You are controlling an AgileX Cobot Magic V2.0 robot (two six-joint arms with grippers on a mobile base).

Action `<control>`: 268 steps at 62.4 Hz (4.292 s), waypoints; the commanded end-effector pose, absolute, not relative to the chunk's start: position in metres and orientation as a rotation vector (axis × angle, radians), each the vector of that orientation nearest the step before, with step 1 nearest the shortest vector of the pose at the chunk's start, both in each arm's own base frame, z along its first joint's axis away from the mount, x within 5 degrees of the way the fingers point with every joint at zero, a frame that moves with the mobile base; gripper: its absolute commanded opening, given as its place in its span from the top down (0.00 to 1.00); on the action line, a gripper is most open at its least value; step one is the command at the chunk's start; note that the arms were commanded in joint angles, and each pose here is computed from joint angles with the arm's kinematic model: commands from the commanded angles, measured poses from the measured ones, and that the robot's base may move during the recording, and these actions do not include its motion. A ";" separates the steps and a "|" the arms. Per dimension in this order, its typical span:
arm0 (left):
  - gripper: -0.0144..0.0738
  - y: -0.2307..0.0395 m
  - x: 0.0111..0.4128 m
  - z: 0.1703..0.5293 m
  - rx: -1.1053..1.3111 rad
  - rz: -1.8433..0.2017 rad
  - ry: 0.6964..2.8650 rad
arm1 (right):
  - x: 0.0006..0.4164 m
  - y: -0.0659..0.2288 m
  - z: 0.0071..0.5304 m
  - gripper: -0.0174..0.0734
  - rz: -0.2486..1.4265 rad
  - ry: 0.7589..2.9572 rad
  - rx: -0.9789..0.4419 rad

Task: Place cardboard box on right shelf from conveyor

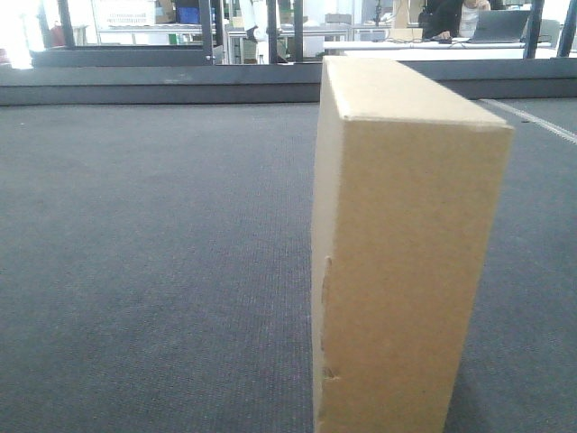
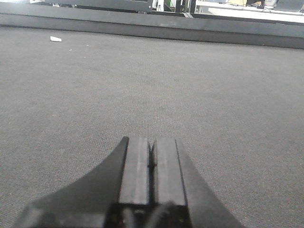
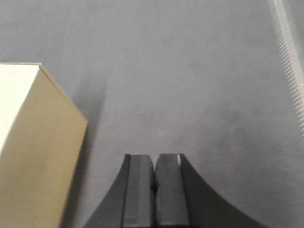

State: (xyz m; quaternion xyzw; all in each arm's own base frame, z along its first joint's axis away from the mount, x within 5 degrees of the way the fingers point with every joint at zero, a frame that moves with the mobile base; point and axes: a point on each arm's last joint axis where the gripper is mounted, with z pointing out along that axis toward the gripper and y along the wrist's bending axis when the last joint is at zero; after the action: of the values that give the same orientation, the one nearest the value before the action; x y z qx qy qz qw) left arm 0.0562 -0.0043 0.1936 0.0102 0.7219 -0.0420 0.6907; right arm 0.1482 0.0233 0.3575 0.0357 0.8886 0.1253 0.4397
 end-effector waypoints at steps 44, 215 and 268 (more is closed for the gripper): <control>0.97 -0.004 0.056 0.198 0.018 -0.099 1.531 | 0.244 0.149 0.394 0.11 0.404 2.506 0.102; 0.97 -0.004 0.056 0.198 0.018 -0.099 1.531 | 0.232 0.181 0.376 0.75 0.439 2.643 0.182; 0.97 -0.004 0.056 0.198 0.018 -0.099 1.531 | 0.170 0.019 0.382 0.75 0.153 1.761 -0.045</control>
State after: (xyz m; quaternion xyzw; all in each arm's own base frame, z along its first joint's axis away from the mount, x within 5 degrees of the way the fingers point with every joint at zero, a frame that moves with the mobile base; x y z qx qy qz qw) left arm 0.0562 -0.0043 0.1936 0.0102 0.7219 -0.0420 0.6907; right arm 0.1797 0.0252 0.3611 -0.0204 0.8439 0.0813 0.5300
